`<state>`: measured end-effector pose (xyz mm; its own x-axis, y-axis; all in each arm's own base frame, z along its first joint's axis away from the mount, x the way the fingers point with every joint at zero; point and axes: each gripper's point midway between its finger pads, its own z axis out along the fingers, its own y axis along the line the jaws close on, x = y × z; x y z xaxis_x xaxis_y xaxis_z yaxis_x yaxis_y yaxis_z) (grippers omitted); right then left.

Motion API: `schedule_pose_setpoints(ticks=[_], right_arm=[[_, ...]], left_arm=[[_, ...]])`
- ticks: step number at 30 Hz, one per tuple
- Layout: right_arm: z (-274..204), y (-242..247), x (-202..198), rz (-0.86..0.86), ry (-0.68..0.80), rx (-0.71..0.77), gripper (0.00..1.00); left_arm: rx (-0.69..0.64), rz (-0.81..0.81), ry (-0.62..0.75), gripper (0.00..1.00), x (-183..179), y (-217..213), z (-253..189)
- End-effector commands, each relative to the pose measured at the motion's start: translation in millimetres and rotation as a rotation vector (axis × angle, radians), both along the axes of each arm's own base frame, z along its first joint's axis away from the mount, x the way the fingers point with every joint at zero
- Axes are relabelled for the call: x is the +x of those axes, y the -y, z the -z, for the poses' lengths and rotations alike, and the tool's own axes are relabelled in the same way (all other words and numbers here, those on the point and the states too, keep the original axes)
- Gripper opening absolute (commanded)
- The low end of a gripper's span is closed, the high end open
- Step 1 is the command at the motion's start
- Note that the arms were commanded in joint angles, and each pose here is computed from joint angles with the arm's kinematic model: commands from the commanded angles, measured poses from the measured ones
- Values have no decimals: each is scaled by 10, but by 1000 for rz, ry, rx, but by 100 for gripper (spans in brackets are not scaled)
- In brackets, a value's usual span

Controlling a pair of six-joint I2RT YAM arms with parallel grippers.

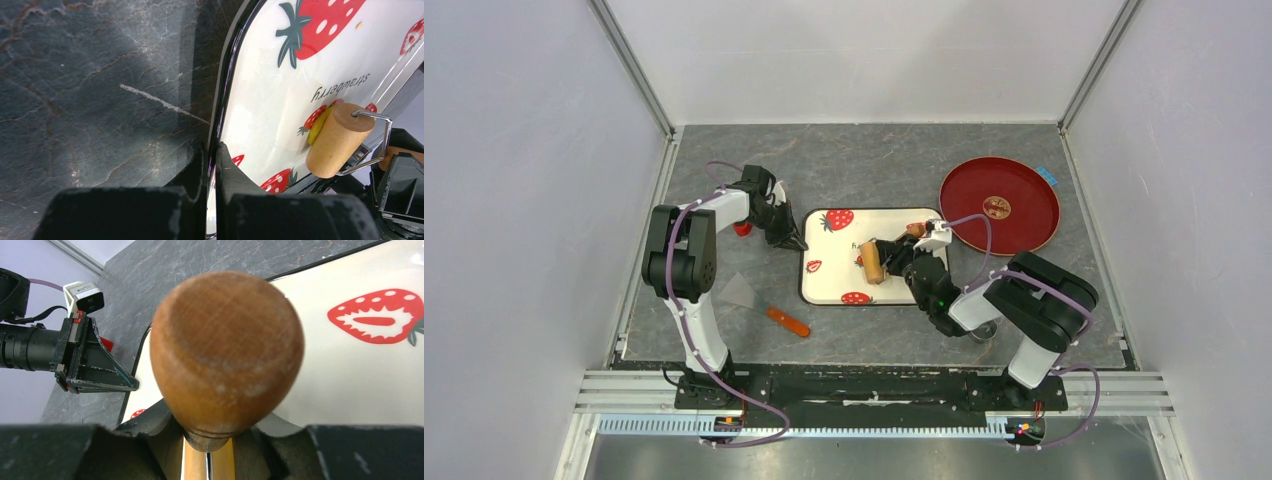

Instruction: Roll out the dumpling wrappers from the dough

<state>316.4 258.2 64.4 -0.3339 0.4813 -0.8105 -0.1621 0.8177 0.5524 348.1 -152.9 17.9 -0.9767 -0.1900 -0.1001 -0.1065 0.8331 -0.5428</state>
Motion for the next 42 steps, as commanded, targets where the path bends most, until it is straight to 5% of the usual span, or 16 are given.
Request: schedule_pose_setpoints(ticks=[1, 18, 27, 42], right_arm=[[1640, 887, -1003, -128, -506, -611, 0], [1425, 685, -830, -165, -446, -597, 0], [407, -173, -521, -366, -140, -455, 0], [-1008, -294, -27, -230, 129, -297, 0]], left_arm=[[103, -26, -34, 2, -68, -107, 196], [104, -24, -35, 2, -59, -107, 198], [104, -25, -34, 2, -47, -106, 199], [105, -21, -33, 2, -43, -100, 198]])
